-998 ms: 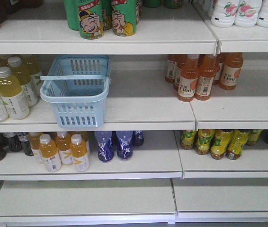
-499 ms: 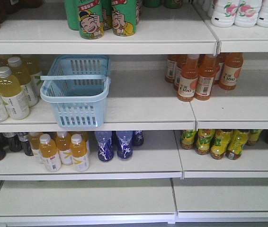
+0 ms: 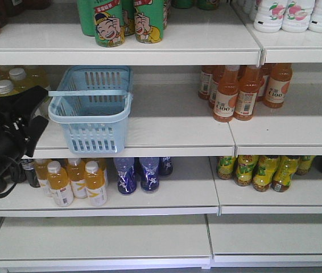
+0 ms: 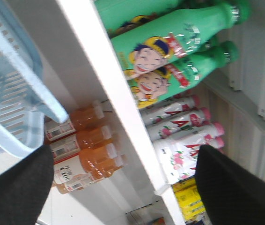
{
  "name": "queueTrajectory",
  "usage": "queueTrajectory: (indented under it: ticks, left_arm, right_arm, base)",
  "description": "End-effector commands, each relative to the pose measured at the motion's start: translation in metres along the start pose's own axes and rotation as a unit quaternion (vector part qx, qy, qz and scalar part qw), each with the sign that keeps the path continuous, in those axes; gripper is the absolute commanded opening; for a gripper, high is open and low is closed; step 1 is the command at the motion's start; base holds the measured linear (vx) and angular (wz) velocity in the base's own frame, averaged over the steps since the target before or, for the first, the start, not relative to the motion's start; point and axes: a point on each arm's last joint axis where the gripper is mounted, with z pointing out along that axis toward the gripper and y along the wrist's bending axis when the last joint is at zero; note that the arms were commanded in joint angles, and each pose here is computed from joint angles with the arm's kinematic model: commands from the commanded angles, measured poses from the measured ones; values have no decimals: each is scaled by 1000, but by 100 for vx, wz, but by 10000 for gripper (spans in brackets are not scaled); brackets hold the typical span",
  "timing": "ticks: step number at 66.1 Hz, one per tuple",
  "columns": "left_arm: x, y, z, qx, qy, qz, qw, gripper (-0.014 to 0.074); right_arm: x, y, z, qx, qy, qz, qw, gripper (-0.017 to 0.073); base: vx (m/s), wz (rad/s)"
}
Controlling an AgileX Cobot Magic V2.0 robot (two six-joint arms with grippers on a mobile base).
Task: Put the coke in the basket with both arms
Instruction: 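Reach the left gripper to the light-blue basket handle and close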
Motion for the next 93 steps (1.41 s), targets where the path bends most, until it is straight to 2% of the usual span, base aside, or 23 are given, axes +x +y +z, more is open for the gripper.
queueTrajectory:
  ticks: [1, 16, 25, 29, 36, 46, 62, 68, 78, 85, 93]
  left_arm:
    - [-10, -10, 22, 67, -18, -6, 998, 591]
    - [-18, 15, 71, 61, -19, -9, 998, 589]
    - [-21, 32, 92, 43, -17, -48, 998, 589]
    - [-22, 38, 101, 41, -17, -57, 997, 589]
    - [-25, 43, 115, 48, -18, -59, 997, 589]
    - [-29, 53, 132, 30, -20, -61, 997, 589]
    - [-35, 56, 154, 48, -27, -57, 997, 585]
    - [-36, 61, 156, 43, -33, -71, 996, 570]
    - [-36, 68, 156, 29, -43, -83, 995, 465]
    - [-36, 69, 156, 26, -41, -82, 995, 318]
    - [-34, 67, 156, 37, -31, -75, 996, 106]
  right_arm:
    - [-4, 0, -1, 2, -42, -9, 999, -5]
    - [-4, 0, -1, 2, -42, -9, 999, -5]
    - [-4, 0, -1, 2, -42, -9, 999, -5]
    - [-4, 0, -1, 2, -42, -9, 999, -5]
    - [-4, 0, -1, 2, -42, -9, 999, -5]
    - [-4, 0, -1, 2, -42, -9, 999, -5]
    - [-4, 0, -1, 2, -42, -9, 999, -5]
    - [-4, 0, -1, 2, -42, -9, 999, -5]
    - [-4, 0, -1, 2, -42, -9, 999, -5]
    - [-4, 0, -1, 2, -42, -9, 999, -5]
    - [-4, 0, -1, 2, -42, -9, 999, -5]
  base:
    - [0, 0]
    - [0, 0]
    - [0, 0]
    - [0, 0]
    - [0, 0]
    - [0, 0]
    - [0, 0]
    - [0, 0]
    - [0, 0]
    - [0, 0]
    - [0, 0]
